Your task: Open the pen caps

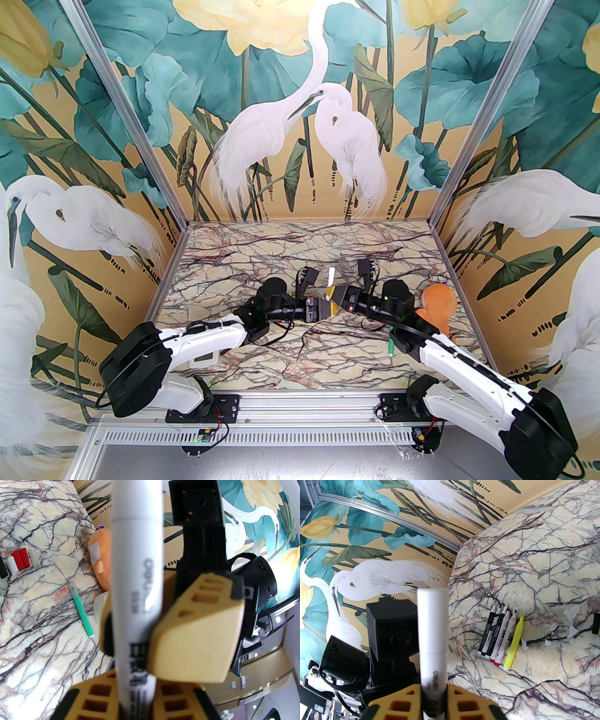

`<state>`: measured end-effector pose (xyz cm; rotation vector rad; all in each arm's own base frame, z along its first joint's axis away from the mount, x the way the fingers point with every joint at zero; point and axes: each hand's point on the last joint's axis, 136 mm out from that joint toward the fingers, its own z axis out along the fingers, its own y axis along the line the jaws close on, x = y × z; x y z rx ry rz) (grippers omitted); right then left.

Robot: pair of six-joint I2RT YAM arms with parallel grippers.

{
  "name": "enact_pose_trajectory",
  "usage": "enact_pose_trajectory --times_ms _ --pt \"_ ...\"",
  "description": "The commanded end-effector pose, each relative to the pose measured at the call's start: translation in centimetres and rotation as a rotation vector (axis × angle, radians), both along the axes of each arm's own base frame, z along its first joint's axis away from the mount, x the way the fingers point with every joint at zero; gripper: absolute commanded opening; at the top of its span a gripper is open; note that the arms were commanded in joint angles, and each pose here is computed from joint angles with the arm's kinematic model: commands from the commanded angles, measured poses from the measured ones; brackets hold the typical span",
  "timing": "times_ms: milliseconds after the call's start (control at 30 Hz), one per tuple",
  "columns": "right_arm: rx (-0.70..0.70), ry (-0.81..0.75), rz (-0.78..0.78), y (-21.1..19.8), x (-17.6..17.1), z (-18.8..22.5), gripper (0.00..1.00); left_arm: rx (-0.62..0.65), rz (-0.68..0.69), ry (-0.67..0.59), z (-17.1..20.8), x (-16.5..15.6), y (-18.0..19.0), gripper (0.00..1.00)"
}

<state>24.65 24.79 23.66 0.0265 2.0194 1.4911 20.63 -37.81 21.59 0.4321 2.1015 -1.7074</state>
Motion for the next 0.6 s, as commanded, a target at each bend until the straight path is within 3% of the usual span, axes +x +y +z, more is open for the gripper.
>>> enact_pose_trajectory --times_ms 0,133,400,567 --pt "-0.04 0.028 -0.04 -0.5 0.2 -0.8 0.29 0.028 -0.034 -0.052 -0.3 -0.7 0.6 0.11" --pt "-0.094 0.028 -0.097 -1.5 0.6 -0.6 0.3 0.042 -0.089 -0.054 -0.9 -1.8 0.7 0.08" --pt "-0.185 0.035 -0.126 -2.4 1.3 0.2 0.44 0.069 -0.195 -0.059 -1.3 -3.8 0.7 0.07" --pt "-0.22 0.031 -0.141 -2.6 1.8 0.8 0.46 0.063 -0.243 -0.065 -1.0 -4.8 0.3 0.06"
